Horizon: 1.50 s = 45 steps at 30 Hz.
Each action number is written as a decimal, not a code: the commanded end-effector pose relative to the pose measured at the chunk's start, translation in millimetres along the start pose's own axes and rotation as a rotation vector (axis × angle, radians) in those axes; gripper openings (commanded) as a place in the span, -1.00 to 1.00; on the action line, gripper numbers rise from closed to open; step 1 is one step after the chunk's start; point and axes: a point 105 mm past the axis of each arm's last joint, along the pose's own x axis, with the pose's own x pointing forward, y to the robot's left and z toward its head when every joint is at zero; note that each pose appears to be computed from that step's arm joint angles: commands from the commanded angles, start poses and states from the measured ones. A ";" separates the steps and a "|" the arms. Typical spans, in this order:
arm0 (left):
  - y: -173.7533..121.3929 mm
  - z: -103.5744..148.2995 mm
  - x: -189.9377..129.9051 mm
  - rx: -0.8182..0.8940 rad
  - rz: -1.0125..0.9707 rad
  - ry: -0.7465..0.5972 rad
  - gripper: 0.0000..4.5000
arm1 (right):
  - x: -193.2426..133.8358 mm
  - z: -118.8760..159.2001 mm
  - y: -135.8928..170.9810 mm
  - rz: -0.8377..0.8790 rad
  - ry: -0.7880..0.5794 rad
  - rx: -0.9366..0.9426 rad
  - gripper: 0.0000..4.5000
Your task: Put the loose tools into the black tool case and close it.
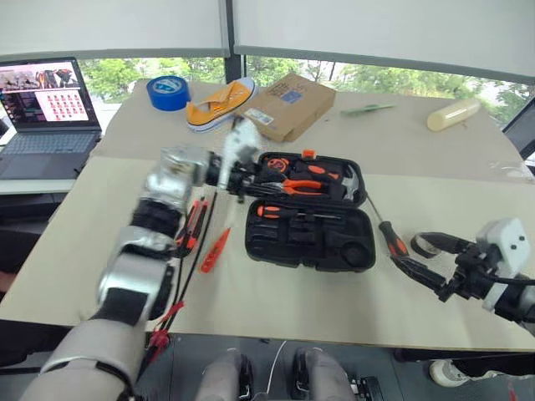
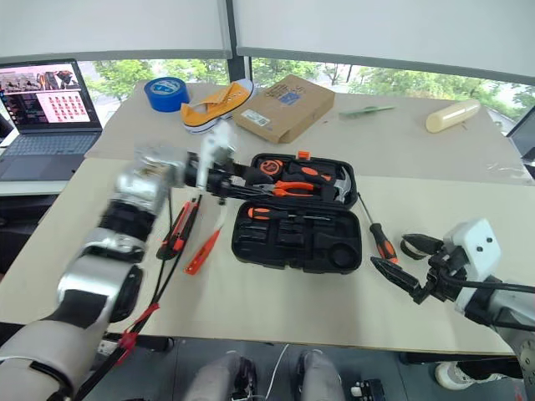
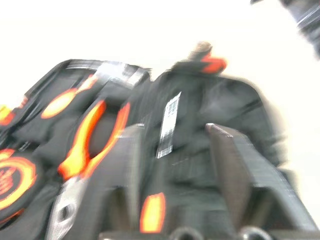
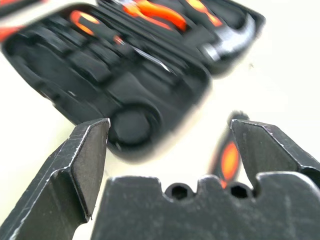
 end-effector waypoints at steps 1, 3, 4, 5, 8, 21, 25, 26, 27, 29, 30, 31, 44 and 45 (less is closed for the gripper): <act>-51.5 22.2 -15.3 -0.060 -0.127 -0.053 0.77 | -2.8 5.7 0.7 -0.077 -0.028 -0.005 1.00; -66.8 19.4 -20.9 -0.072 -0.127 -0.032 0.98 | 1.3 2.4 -2.4 -0.116 -0.024 -0.003 1.00; -71.2 17.9 -21.6 -0.075 -0.123 -0.024 0.98 | 3.3 1.6 -4.8 -0.132 -0.024 0.001 1.00; -75.0 15.4 -21.5 -0.079 -0.119 -0.012 0.98 | 6.8 0.7 -7.2 -0.139 -0.023 0.001 1.00; -83.2 11.8 -20.3 -0.078 -0.116 0.006 0.98 | 16.1 -2.2 -12.8 -0.149 -0.012 -0.001 1.00; -84.2 2.6 -13.6 -0.006 -0.031 0.065 1.00 | 68.1 -43.0 -38.5 -0.156 0.102 -0.073 0.53; -81.0 2.0 -14.0 0.005 -0.015 0.070 1.00 | 75.1 -52.2 -36.4 -0.141 0.118 -0.062 -0.13; -80.1 2.2 -14.0 0.007 -0.012 0.069 1.00 | 75.4 -54.7 -37.7 -0.147 0.124 -0.058 -0.29; -79.5 2.4 -13.9 0.007 -0.010 0.068 1.00 | 75.2 -56.1 -39.3 -0.156 0.125 -0.053 -0.41; -79.0 2.5 -13.9 0.009 -0.008 0.068 1.00 | 73.1 -54.2 -42.5 -0.174 0.106 -0.035 -0.52; -79.0 2.1 -14.0 0.011 -0.007 0.070 1.00 | 71.2 -51.1 -44.1 -0.183 0.088 -0.018 -0.54; -79.1 1.3 -14.3 0.013 -0.006 0.074 1.00 | 68.0 -44.4 -48.3 -0.209 0.057 0.014 -0.54; -72.1 -9.8 -19.8 0.026 0.021 0.112 1.00 | 73.2 41.3 -8.2 0.199 -0.078 -0.249 -0.54; -71.0 -12.3 -21.4 0.027 0.025 0.122 1.00 | 75.8 39.8 0.9 0.283 -0.063 -0.319 -0.54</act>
